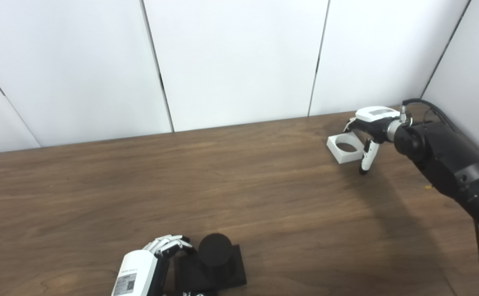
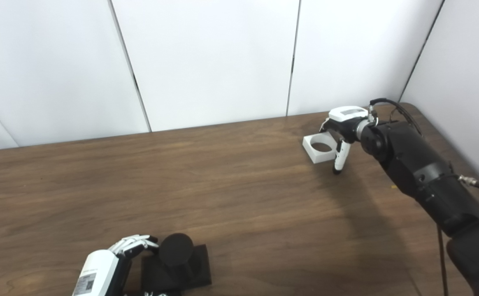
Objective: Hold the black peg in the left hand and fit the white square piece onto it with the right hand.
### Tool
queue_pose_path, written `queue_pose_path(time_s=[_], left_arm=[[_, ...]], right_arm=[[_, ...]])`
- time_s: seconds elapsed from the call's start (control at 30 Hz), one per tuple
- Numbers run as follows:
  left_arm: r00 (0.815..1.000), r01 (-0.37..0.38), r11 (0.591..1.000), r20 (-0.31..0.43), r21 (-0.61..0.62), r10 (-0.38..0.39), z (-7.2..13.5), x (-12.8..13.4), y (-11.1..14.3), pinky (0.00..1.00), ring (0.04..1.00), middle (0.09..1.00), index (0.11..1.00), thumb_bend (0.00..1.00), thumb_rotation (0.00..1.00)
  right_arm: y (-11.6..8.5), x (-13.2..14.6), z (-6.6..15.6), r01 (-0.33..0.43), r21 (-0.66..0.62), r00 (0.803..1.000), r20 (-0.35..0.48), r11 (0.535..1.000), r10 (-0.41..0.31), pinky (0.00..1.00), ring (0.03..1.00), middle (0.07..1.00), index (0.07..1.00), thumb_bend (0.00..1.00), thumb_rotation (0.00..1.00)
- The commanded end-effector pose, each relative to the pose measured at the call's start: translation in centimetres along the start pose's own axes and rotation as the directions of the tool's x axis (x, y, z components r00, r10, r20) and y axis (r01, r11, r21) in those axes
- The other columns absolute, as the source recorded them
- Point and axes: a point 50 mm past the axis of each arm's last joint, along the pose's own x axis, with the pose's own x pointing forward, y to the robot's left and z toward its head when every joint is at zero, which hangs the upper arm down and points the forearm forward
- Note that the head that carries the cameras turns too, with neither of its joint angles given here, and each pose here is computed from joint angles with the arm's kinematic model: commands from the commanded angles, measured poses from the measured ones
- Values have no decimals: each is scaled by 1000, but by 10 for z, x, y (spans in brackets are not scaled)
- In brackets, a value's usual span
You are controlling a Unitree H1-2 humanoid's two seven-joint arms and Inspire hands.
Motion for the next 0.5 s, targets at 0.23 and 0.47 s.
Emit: queue_pose_path(time_s=[0.23,0.47], left_arm=[[998,58,998,-14,-22,-58,2,-5,-7,702,784,744,487,513,43],[998,56,998,-12,-16,-56,3,-5,-7,696,784,744,487,513,43]], right_arm=[[-31,-1,-3,125,31,992,25,992,-126,981,986,887,526,602,140],[-25,-2,3,156,35,986,55,987,-158,908,929,833,486,523,129]])
